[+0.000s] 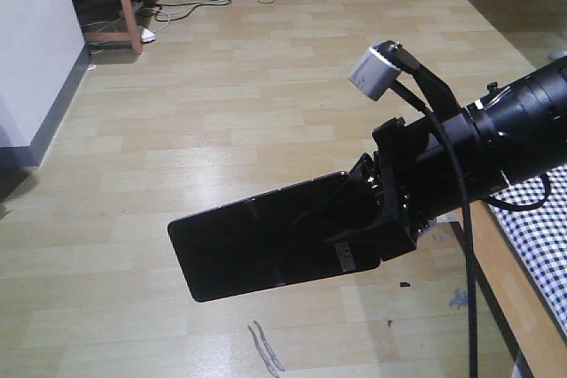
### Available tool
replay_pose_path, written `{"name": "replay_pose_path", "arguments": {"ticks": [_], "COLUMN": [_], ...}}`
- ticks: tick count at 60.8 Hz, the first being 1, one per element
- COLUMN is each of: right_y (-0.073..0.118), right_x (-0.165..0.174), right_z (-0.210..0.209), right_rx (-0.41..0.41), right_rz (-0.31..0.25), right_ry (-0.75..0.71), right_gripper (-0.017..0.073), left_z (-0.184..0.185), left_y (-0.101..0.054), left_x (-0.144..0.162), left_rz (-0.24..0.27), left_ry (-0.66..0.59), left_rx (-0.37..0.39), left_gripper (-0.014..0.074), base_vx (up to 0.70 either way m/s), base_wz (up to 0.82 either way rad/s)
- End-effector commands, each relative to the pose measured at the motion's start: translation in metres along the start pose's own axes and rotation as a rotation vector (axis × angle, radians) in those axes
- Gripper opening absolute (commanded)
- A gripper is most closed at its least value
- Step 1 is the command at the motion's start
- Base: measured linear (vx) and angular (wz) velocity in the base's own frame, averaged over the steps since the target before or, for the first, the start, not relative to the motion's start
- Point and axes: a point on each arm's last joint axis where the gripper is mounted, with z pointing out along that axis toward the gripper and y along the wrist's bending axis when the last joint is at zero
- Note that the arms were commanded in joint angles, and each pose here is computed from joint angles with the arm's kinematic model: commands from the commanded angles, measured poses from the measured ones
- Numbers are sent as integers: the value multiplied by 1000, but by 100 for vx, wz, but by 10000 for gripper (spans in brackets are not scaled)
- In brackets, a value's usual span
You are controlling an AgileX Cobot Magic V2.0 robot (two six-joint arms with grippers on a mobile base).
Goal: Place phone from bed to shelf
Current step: 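Hold the phone in the right gripper while the base turns away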
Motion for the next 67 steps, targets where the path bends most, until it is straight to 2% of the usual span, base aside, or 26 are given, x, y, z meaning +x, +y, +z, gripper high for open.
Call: {"name": "replay_pose_path", "arguments": {"ticks": [1, 33, 67], "right_y": [20, 20, 20], "right_x": [-7, -7, -7], "right_z": [-12, -12, -12], "right_rx": [-76, -76, -76], "right_rz": [-26, -26, -26], "right_ry": [-53, -53, -53], "right_gripper": [-1, -1, -1], "left_z": [-3, -3, -3], "left_y": [1, 1, 1], "left_x": [-15, -15, -15], "left_rz": [-9, -9, -9], "left_ry": [-105, -105, -105], "left_rx": [-5, -5, -5], "left_gripper": [1, 1, 1], "base_vx": [-4, 2, 15], "base_wz": [15, 1, 3]}}
